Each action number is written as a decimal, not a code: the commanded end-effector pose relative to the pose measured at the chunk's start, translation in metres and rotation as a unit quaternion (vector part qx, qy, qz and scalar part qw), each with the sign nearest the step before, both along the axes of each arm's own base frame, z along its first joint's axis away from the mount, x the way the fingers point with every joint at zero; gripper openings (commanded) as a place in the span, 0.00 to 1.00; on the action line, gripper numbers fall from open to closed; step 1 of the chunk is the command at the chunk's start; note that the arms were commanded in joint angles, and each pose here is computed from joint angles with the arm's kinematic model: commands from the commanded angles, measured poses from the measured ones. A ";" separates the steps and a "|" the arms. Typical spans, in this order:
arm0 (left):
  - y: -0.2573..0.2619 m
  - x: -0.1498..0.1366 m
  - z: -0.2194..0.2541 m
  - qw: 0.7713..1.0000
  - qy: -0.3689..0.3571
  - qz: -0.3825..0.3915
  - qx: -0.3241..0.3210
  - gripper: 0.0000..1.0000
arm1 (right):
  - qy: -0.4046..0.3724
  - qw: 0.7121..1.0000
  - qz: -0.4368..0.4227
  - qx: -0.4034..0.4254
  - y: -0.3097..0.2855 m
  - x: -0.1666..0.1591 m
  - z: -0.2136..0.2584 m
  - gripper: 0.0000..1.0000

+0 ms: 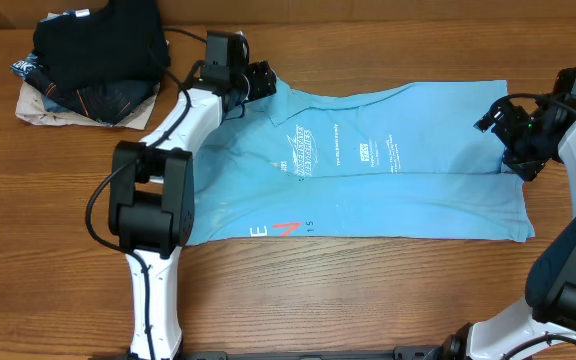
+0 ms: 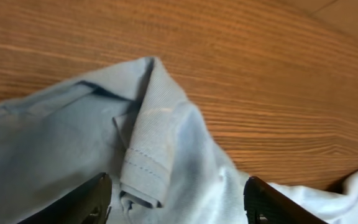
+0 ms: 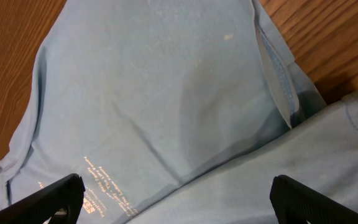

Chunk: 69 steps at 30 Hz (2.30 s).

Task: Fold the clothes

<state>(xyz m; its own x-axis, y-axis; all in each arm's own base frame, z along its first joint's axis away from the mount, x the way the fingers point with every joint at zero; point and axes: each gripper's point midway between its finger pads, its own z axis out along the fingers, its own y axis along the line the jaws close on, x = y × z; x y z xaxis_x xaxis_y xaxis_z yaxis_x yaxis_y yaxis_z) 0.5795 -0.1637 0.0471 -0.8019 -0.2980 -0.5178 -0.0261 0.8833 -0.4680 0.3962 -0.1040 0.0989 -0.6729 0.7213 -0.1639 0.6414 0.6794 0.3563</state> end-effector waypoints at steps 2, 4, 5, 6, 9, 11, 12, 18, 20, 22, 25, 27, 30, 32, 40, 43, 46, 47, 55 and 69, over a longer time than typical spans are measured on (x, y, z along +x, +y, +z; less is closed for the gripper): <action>0.000 0.005 -0.012 1.000 -0.001 -0.003 0.008 0.70 | -0.004 1.000 0.005 0.000 0.003 0.000 0.002 1.00; 0.000 0.007 -0.011 1.000 -0.005 -0.003 0.007 0.66 | -0.004 1.000 0.005 0.000 0.003 0.000 0.002 1.00; -0.001 0.007 -0.010 1.000 -0.006 -0.002 0.006 0.62 | -0.004 1.000 0.005 0.000 0.003 0.000 0.002 1.00; 0.000 0.008 -0.010 1.000 -0.006 0.000 0.006 0.59 | -0.004 1.000 0.005 0.000 0.003 0.000 0.002 1.00; 0.003 0.009 -0.011 1.000 -0.006 0.012 0.009 0.51 | -0.004 1.000 0.005 0.000 0.003 0.000 0.002 1.00; 0.003 0.009 -0.011 1.000 -0.006 0.012 0.010 0.45 | -0.004 1.000 0.005 0.000 0.003 0.000 0.002 1.00; 0.003 0.009 -0.011 1.000 -0.007 0.012 0.010 0.41 | -0.004 1.000 0.005 0.000 0.003 0.000 0.002 1.00; 0.006 0.010 -0.011 1.000 -0.003 0.025 0.007 0.12 | -0.015 1.000 0.005 -0.004 0.001 0.005 0.004 1.00; 0.010 0.011 -0.012 0.999 -0.001 0.044 0.009 0.05 | -0.026 1.000 0.005 -0.008 -0.001 0.010 0.006 1.00; 0.012 0.012 -0.012 0.999 0.001 0.052 0.009 0.04 | -0.044 0.999 0.005 -0.015 -0.004 0.018 0.010 1.00; 0.011 0.011 -0.013 0.999 0.002 0.051 0.009 0.04 | -0.082 0.996 0.007 -0.024 -0.008 0.034 0.019 1.00; 0.012 0.009 -0.015 0.999 0.008 0.051 0.010 0.04 | -0.120 0.992 0.012 -0.027 -0.010 0.050 0.031 1.00; 0.013 0.005 -0.019 0.998 0.020 0.050 0.014 0.04 | -0.172 0.984 0.016 -0.041 -0.015 0.070 0.049 1.00; 0.013 0.002 -0.021 0.998 0.026 0.050 0.016 0.04 | -0.199 0.979 0.011 -0.049 -0.019 0.081 0.058 1.00; 0.014 -0.007 -0.028 0.997 0.049 0.049 0.020 0.04 | -0.238 0.966 -0.002 -0.102 -0.043 0.108 0.058 1.00; 0.015 -0.009 -0.030 0.997 0.056 0.048 0.022 0.04 | -0.228 0.965 -0.001 -0.127 -0.054 0.115 0.045 1.00; 0.015 -0.009 -0.030 0.997 0.056 0.048 0.022 0.04 | -0.231 0.962 0.020 -0.142 -0.059 0.128 0.030 1.00; 0.015 -0.009 -0.030 0.997 0.056 0.048 0.022 0.04 | -0.233 0.961 0.026 -0.148 -0.060 0.132 0.025 1.00; 0.015 -0.018 -0.036 0.996 0.076 0.045 0.024 0.04 | -0.212 0.965 0.045 -0.150 -0.066 0.150 -0.009 0.99; 0.008 -0.021 -0.037 0.996 0.079 0.039 0.026 0.04 | -0.085 0.970 0.090 -0.211 -0.081 0.163 -0.027 0.99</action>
<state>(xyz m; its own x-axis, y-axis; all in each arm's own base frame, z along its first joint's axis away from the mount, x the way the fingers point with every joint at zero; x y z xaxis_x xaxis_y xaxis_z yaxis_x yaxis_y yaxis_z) 0.5596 -0.1480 0.0126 -0.8437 -0.3457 -0.4106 -0.1685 0.8969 -0.4088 0.5495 -0.1774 0.0732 -0.7077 0.4742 -0.5237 0.4542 0.8731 0.1769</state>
